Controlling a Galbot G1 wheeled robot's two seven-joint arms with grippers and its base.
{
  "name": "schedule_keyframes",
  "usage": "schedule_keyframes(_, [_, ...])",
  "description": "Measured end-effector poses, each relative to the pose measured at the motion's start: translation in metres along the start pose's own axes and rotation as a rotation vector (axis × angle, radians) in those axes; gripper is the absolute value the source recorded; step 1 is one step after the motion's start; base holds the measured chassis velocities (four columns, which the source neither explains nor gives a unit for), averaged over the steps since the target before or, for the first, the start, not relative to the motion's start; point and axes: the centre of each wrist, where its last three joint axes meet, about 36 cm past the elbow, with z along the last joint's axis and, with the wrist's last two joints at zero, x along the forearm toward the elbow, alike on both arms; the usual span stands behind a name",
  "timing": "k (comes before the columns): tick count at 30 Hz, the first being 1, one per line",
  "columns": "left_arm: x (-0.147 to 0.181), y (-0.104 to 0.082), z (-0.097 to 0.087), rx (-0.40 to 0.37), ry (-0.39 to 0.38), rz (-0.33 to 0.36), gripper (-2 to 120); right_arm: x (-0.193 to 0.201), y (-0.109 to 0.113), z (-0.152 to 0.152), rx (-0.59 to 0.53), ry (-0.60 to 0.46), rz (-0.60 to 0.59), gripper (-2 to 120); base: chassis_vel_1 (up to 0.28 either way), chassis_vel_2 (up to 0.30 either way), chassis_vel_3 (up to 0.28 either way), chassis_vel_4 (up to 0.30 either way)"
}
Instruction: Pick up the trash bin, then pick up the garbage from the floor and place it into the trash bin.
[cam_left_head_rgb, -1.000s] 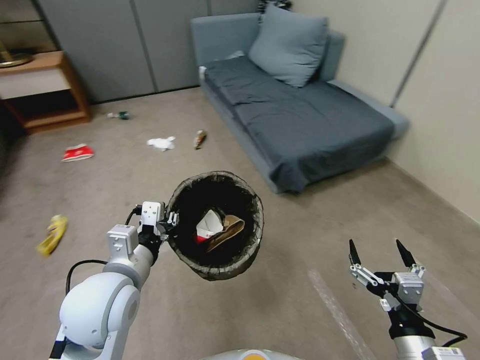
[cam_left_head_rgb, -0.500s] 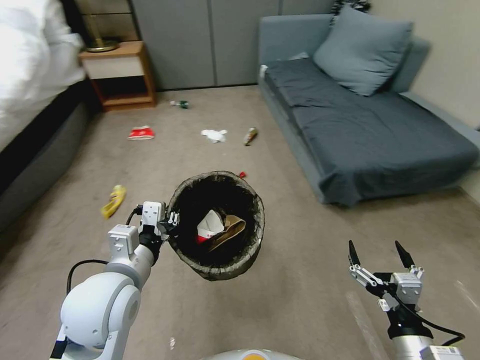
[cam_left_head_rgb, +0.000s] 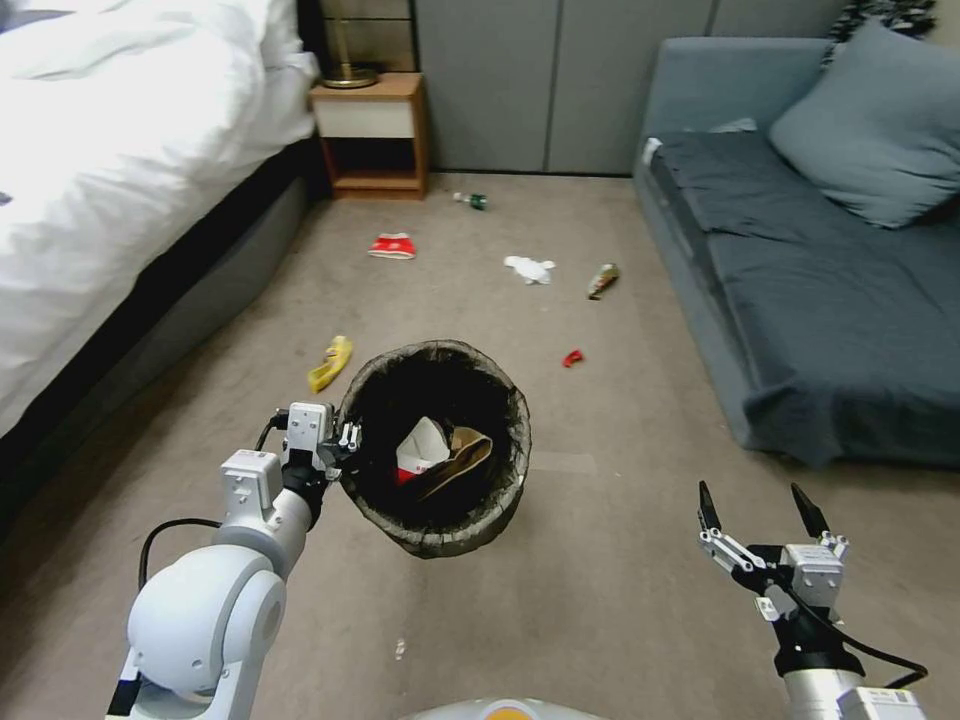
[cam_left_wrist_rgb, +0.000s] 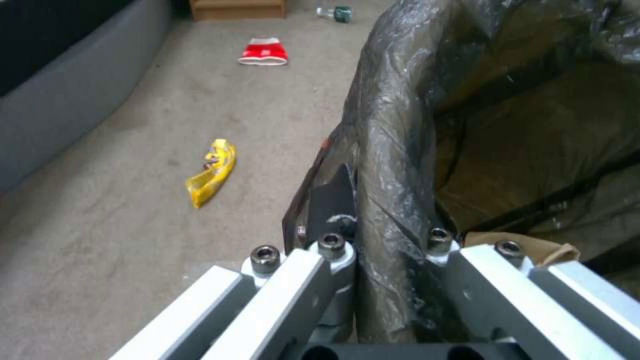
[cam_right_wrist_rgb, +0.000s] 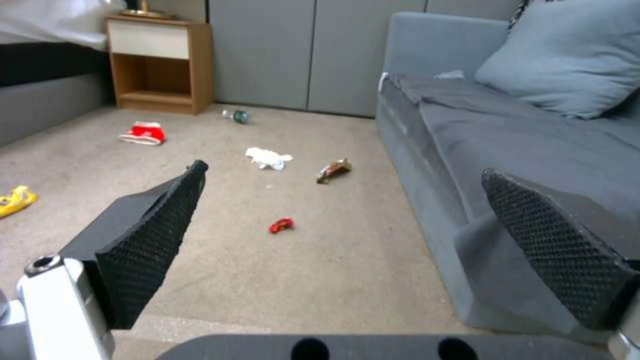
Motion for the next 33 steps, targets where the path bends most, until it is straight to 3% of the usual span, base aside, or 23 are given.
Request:
schedule_keyframes(12, [0.0002,0.0005,0.0003,-0.002,0.000,0.004,3,-0.0004,0.0011,0.0014,-0.004,0.003,0.014,100,-0.027,0.034,0.028,-0.030])
schedule_keyframes(33, [-0.0004,0.0018,0.0001,-0.001,-0.002,0.003,3,-0.0001,0.0042,0.0032,-0.008,0.007,0.011,100,-0.161,0.169,0.164,-0.163])
